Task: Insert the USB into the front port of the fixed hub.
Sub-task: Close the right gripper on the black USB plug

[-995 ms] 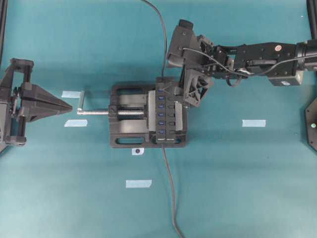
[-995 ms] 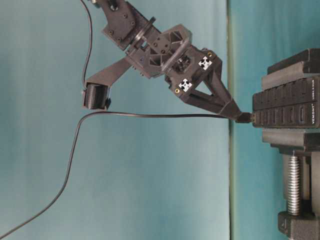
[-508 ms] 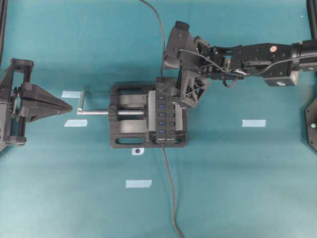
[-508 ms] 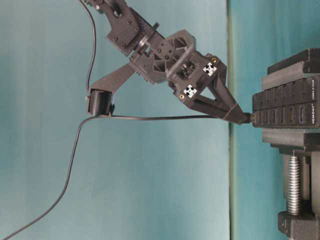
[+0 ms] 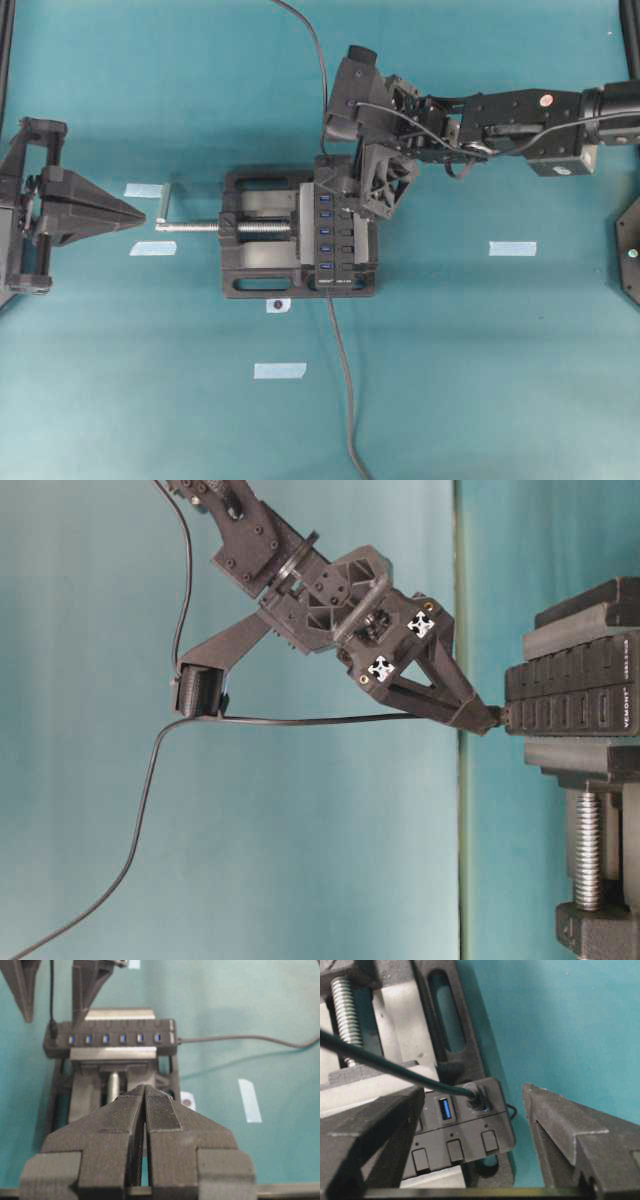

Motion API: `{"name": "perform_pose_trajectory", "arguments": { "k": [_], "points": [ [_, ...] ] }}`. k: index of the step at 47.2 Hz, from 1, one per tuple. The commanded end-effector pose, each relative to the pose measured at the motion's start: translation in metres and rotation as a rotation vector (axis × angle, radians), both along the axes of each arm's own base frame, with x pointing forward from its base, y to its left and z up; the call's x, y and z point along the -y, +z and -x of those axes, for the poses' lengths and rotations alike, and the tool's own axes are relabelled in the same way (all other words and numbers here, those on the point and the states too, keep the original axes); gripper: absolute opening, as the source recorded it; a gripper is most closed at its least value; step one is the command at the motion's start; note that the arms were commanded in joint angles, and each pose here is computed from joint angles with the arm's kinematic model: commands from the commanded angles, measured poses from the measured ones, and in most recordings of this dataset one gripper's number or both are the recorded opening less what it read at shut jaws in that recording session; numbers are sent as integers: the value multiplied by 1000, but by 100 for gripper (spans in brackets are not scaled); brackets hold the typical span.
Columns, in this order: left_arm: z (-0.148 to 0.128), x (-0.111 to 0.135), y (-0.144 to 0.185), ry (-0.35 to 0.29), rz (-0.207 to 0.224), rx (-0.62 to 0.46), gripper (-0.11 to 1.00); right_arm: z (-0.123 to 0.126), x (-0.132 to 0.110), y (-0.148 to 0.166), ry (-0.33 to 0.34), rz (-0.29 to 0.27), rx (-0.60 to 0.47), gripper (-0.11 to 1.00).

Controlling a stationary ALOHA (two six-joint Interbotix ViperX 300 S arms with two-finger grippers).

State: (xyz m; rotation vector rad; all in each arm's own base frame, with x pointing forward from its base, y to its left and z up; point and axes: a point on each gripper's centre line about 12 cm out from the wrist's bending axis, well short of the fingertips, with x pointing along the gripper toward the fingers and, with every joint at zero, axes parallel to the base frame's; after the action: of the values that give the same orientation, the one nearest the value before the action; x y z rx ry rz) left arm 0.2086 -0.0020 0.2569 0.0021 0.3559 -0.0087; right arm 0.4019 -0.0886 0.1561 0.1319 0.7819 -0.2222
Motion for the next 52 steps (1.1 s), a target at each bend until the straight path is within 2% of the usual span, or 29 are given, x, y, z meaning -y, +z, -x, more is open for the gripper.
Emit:
{"name": "perform_pose_trajectory", "arguments": {
  "k": [1,10,15,34,45,52],
  "points": [
    [-1,0,5,-1,0,21,0,-6,-1,14,6,12,41,73],
    [0,0,6,-1,0,26,0,-7,0,14,5,11,45,50],
    [1,0,5,-1,0,26,0,-7,-1,14,6,10,45,42],
    [1,0,4,-1,0,23,0,-7,-4,14,11,10,50,31],
    [1,0,5,-1,0,26,0,-8,-5,16,14,10,54,14],
    [0,0,6,-1,0,28,0,-8,-5,18,15,11,57,8]
  ]
}}
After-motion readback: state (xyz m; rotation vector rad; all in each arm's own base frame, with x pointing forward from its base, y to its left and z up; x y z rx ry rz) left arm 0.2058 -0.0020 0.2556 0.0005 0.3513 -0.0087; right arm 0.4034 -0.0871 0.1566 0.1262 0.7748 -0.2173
